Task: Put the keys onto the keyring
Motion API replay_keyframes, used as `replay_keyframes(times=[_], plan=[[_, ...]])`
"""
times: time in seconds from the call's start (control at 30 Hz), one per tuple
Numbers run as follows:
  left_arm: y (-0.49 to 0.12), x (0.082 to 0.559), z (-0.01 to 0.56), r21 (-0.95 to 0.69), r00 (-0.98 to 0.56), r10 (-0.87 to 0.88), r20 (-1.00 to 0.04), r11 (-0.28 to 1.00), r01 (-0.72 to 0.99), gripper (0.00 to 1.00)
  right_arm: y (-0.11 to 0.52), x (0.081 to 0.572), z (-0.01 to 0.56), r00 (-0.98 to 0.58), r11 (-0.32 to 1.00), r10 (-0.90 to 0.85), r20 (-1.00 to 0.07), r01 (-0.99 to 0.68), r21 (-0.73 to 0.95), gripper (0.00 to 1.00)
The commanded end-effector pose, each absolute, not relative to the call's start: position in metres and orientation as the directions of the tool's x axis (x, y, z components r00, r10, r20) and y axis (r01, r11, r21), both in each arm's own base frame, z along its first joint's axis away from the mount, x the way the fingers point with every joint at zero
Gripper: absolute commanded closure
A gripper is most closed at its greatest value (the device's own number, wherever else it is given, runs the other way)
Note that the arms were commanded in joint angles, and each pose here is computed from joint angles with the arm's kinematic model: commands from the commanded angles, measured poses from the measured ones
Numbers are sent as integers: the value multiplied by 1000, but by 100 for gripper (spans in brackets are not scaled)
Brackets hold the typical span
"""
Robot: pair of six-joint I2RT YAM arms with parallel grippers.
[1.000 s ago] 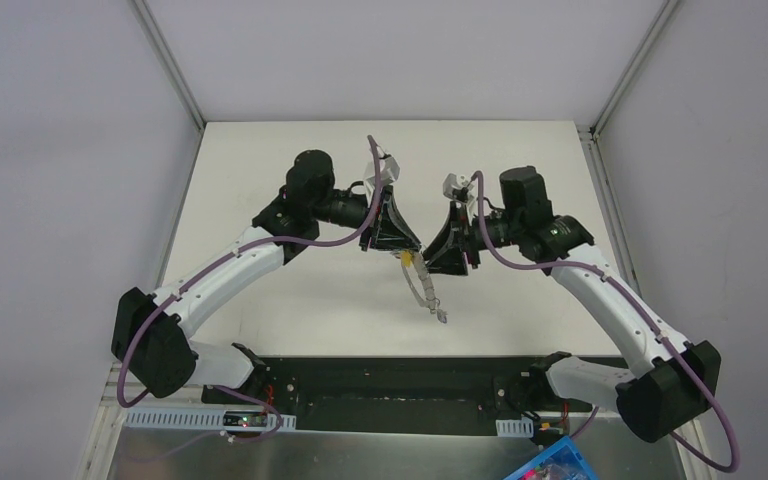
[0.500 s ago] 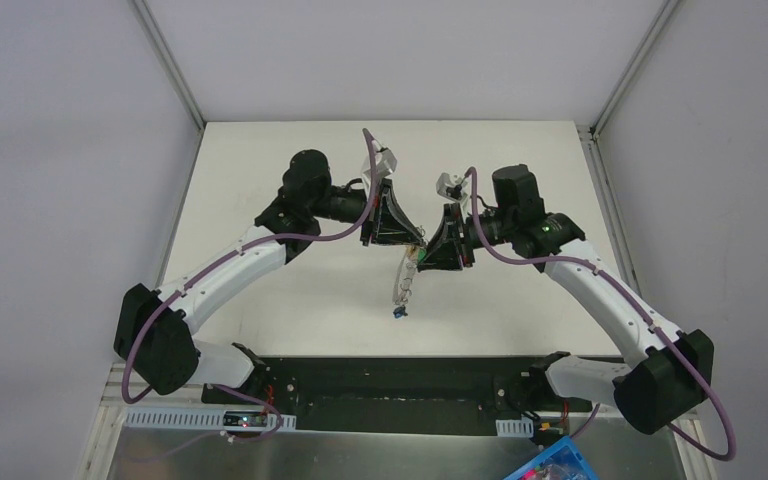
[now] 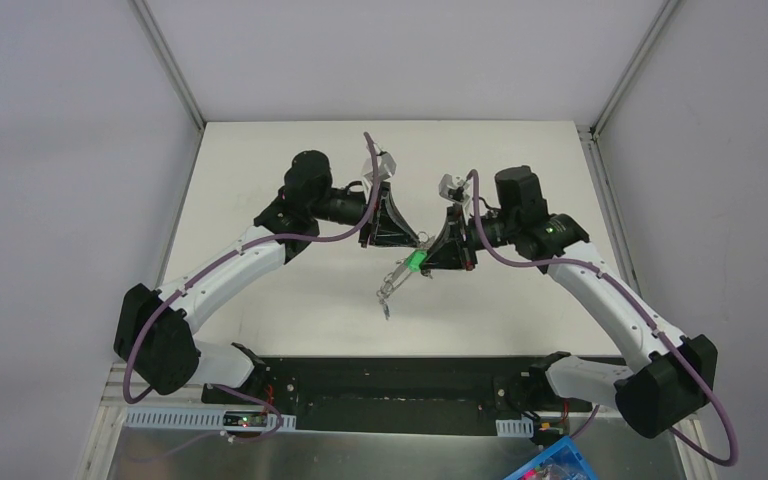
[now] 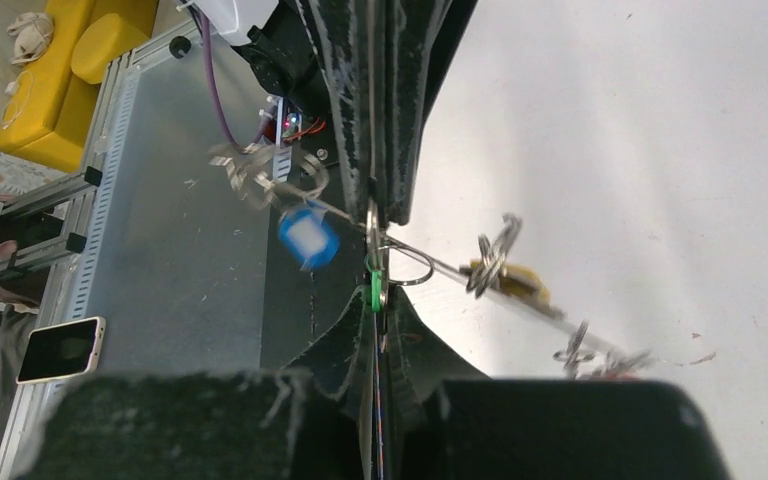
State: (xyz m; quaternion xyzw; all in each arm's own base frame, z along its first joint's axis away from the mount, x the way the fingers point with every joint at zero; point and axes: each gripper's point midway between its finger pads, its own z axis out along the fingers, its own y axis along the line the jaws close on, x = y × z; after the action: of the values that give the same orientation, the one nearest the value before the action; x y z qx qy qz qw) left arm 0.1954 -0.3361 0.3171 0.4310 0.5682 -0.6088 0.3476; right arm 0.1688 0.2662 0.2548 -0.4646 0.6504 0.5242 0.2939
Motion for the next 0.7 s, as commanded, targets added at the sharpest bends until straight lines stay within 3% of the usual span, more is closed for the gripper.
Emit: replay_keyframes(times=[0.0, 0.67], plan=[[-329, 191, 322, -313, -306, 70, -949, -117, 943, 100, 262, 170, 280, -304, 12, -266, -915, -950, 312, 100], [-320, 191, 300, -267, -253, 174, -952, -59, 962, 100, 261, 176, 281, -324, 44, -287, -901, -945, 325, 100]])
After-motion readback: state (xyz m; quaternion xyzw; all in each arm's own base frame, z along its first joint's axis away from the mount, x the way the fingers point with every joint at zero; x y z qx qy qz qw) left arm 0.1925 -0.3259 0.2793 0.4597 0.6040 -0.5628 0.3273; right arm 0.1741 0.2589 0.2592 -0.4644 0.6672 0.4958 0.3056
